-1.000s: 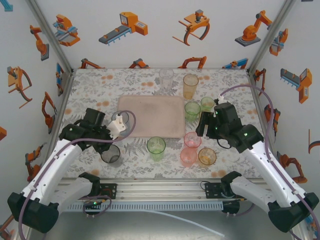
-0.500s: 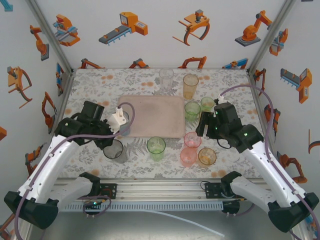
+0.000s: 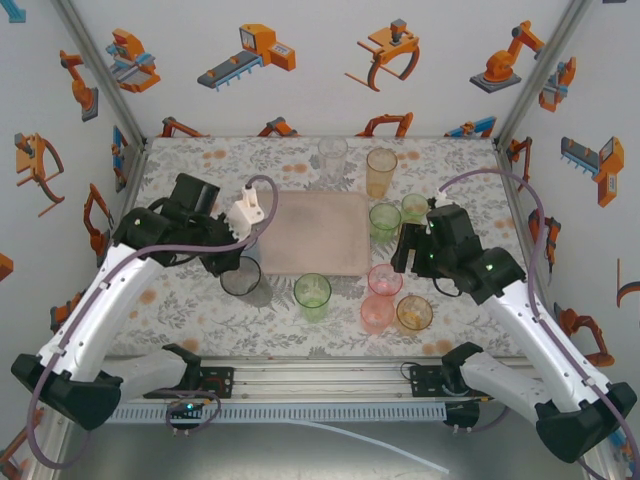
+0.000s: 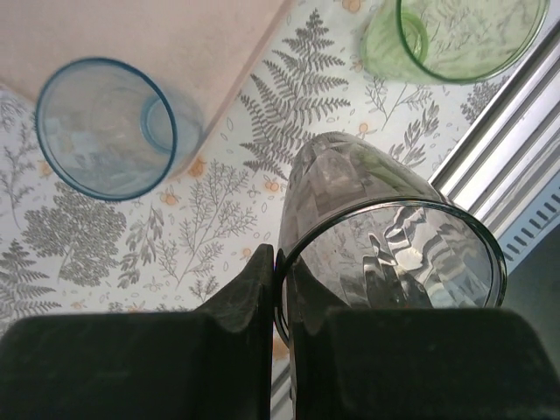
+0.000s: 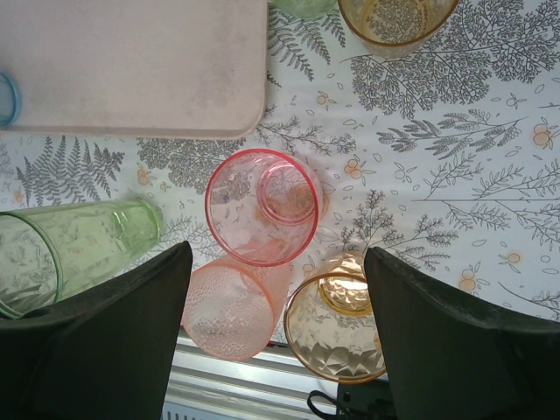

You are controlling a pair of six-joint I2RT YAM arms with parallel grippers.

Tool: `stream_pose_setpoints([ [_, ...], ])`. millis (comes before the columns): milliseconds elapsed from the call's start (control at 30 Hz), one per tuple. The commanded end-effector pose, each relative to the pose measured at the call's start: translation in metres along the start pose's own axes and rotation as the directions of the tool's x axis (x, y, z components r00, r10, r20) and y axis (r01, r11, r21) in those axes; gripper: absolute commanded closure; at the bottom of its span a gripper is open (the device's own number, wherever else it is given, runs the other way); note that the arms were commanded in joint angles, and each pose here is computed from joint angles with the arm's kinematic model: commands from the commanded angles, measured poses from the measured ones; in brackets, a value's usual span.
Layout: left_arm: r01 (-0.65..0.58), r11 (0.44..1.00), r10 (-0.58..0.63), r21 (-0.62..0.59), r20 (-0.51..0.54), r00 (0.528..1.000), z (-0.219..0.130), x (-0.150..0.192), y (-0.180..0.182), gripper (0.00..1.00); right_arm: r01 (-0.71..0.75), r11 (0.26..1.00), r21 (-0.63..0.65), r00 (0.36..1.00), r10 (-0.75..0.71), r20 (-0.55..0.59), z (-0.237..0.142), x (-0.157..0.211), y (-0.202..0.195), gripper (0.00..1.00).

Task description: Place the glasses into the tray

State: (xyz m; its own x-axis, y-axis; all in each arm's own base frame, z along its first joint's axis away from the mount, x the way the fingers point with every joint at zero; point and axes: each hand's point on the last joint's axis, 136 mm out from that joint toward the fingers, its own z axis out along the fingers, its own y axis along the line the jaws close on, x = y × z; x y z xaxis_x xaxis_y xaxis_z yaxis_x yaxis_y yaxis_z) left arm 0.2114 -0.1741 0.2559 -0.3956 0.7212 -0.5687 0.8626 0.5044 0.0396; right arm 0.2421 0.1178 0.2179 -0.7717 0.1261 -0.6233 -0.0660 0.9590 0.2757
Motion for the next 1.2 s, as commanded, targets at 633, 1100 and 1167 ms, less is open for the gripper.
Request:
stream_pose_setpoints([
  [633,0.041,0.965,0.021,-0.26,0.233,0.972,-0.007,-0.144,0.089,0.99,-0.014,1.0,0.0,1.0,0.014,0.003,-0.008,-0.015,0.008,0.28],
  [1100,0.25,0.914,-0.191,-0.32,0.204,0.96,0.021,-0.116,0.182,0.99,-0.007,1.0,-0.001,1.0,0.007,-0.024,0.005,-0.012,0.011,0.28],
  [1167,0.262,0.906,-0.21,-0.333,0.185,0.96,0.028,-0.109,0.191,0.99,-0.007,1.0,-0.005,1.0,0.007,-0.027,0.008,-0.013,0.013,0.28],
])
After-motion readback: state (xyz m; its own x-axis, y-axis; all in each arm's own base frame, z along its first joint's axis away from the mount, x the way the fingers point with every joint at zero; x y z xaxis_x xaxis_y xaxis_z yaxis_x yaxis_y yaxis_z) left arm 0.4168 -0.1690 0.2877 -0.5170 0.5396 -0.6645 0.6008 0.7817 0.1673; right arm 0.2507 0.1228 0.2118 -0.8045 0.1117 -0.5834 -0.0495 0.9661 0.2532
